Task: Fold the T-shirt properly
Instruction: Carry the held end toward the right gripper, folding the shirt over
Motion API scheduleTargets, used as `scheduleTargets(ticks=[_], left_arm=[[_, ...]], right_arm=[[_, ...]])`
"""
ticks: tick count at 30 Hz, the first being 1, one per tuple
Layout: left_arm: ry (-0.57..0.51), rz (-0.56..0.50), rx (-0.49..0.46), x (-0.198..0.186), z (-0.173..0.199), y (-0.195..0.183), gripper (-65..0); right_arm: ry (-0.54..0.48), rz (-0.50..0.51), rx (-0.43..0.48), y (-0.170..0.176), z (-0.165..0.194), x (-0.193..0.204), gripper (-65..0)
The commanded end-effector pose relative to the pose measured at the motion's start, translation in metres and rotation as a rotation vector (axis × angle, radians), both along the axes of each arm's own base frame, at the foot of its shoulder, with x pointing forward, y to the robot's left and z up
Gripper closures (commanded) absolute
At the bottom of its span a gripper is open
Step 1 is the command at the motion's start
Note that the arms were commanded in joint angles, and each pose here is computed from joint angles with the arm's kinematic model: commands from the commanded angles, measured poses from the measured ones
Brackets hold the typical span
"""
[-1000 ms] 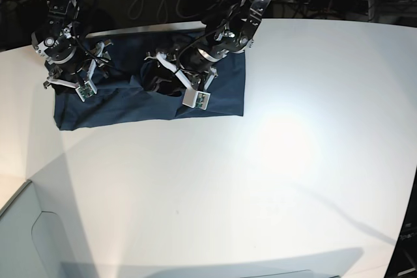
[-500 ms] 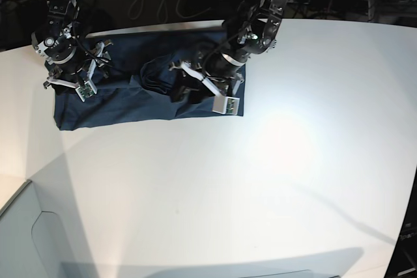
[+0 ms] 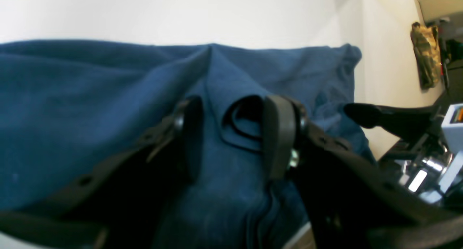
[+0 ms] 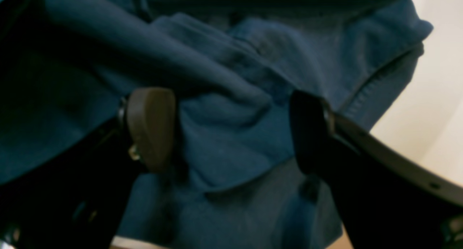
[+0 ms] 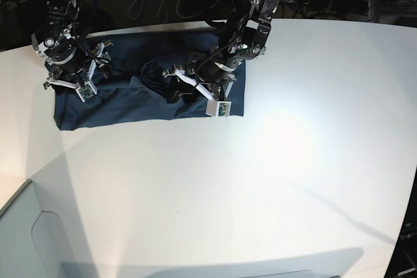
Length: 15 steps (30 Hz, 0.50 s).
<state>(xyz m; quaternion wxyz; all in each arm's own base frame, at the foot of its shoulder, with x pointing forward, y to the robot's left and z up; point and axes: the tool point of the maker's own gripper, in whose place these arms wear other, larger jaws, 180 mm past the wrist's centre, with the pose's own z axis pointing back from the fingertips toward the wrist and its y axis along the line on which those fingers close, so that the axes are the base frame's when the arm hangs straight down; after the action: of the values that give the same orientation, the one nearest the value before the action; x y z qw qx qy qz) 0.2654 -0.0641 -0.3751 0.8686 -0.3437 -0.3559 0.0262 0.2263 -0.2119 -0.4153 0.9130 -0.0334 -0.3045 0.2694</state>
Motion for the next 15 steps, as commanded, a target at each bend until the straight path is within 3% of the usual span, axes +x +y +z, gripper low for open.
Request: scheduleTargets(ticks=[1, 5, 7, 9, 10, 15], left_arm=[[-0.045, 0.000, -0.035, 0.010, 0.016, -0.007, -26.4], [-0.053, 0.001, -0.038, 0.013, 0.019, -0.008, -22.8], [-0.069, 0.001, -0.051, 0.019, 0.026, -0.012, -16.2], [-0.053, -0.001, -0.048, 0.019, 0.019, -0.014, -3.1], [-0.043, -0.003, -0.044, 0.019, 0.016, -0.014, 0.0], [-0.028, -0.005, -0.055, 0.022, 0.013, -0.023, 0.0]], right_arm=[[-0.011, 0.016, -0.016, -0.002, 0.005, 0.003, -47.3], [-0.012, 0.016, -0.016, -0.002, 0.006, 0.003, -47.3], [-0.012, 0.016, -0.016, -0.002, 0.006, 0.003, -47.3], [-0.019, 0.016, -0.016, -0.002, 0.007, 0.006, -47.3], [-0.017, 0.015, -0.017, -0.002, 0.007, 0.006, -47.3], [-0.021, 0.019, -0.032, -0.008, 0.009, 0.009, -47.3]])
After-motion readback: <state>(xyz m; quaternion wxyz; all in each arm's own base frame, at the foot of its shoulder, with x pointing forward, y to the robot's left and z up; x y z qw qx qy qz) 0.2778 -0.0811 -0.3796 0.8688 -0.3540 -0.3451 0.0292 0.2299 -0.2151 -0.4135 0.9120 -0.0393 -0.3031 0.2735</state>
